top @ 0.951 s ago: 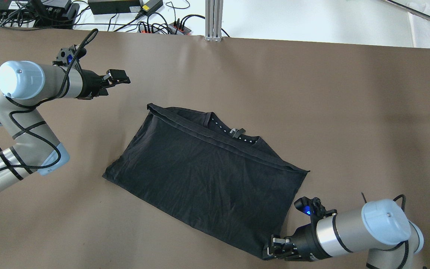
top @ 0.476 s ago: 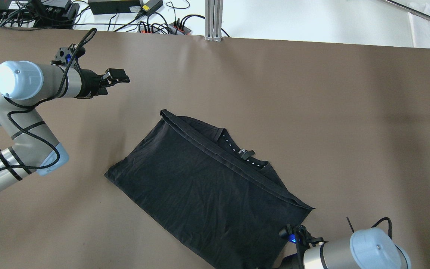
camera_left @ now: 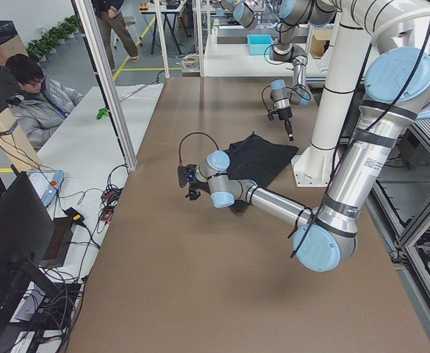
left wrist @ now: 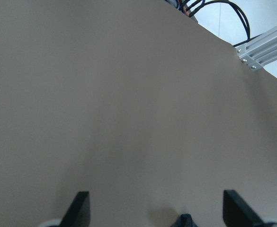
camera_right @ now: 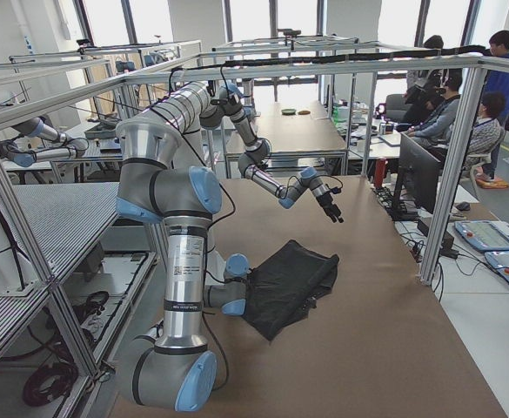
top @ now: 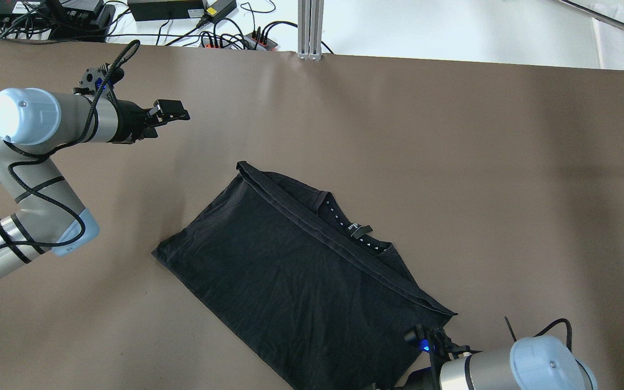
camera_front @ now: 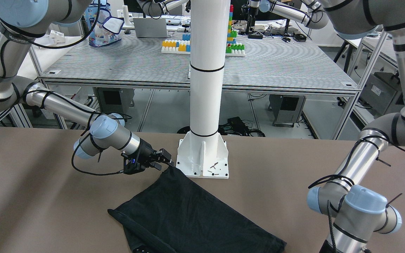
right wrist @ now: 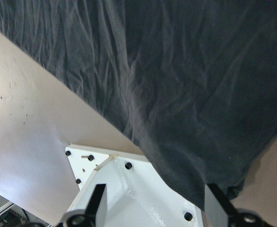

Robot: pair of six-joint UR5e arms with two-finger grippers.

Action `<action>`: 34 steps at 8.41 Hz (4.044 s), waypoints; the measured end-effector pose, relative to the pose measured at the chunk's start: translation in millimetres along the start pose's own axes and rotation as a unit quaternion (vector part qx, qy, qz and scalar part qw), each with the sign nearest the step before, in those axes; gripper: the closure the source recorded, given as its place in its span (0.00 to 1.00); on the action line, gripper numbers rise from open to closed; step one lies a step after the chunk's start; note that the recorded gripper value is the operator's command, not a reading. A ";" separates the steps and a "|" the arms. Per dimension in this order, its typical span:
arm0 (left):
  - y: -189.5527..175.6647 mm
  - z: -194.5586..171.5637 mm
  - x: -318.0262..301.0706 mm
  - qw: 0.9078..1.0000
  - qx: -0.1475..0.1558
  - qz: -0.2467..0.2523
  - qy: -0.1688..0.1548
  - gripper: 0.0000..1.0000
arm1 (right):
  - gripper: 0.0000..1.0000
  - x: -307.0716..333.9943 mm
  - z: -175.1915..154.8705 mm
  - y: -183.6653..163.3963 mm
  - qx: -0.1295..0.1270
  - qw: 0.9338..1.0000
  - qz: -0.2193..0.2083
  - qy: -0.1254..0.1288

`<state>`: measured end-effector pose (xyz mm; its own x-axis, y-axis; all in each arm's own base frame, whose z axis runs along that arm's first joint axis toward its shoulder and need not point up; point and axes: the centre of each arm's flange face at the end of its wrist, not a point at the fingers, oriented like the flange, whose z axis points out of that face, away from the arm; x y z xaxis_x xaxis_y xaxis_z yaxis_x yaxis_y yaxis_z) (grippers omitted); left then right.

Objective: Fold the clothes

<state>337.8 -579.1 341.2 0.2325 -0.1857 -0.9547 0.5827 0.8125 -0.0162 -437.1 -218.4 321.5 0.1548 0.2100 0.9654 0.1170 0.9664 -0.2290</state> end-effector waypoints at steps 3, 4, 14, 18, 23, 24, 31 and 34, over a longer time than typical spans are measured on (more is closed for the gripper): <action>42.8 -33.2 -24.9 0.999 -0.038 0.001 0.005 0.00 | 0.06 -2.0 -24.9 -44.6 0.058 0.998 0.015 0.016; 59.3 -45.2 -36.4 0.999 -0.049 0.001 0.003 0.00 | 0.06 -3.2 -32.9 -56.2 0.077 0.997 0.017 0.017; 207.3 -31.6 -83.9 0.997 -0.065 0.001 -0.034 0.00 | 0.06 -3.5 -60.7 -96.7 0.145 0.989 0.008 0.029; 212.5 -27.9 -99.1 0.997 -0.070 0.006 -0.045 0.00 | 0.06 -5.7 -59.8 -96.4 0.145 0.989 0.008 0.028; 221.8 -13.0 -92.0 0.996 -0.076 0.008 -0.044 1.00 | 0.06 -4.4 -57.6 -99.4 0.150 0.988 0.008 0.030; 222.1 -14.4 -88.6 0.996 -0.078 0.008 -0.041 1.00 | 0.06 -4.3 -57.5 -99.6 0.151 0.988 0.009 0.030; 196.4 -31.3 -63.9 0.996 -0.082 0.001 -0.040 1.00 | 0.06 -4.9 -57.0 -98.5 0.150 0.988 0.008 0.029; 146.9 -14.6 -42.1 0.997 -0.041 0.014 -0.068 1.00 | 0.06 -4.9 -56.0 -97.7 0.150 0.988 0.007 0.029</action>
<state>402.3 -443.9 374.7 0.3549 -0.2317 -0.9057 0.5098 0.8600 -0.0202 -394.4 -322.2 332.1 0.2110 0.2237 0.9515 -0.1801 0.9657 -0.1871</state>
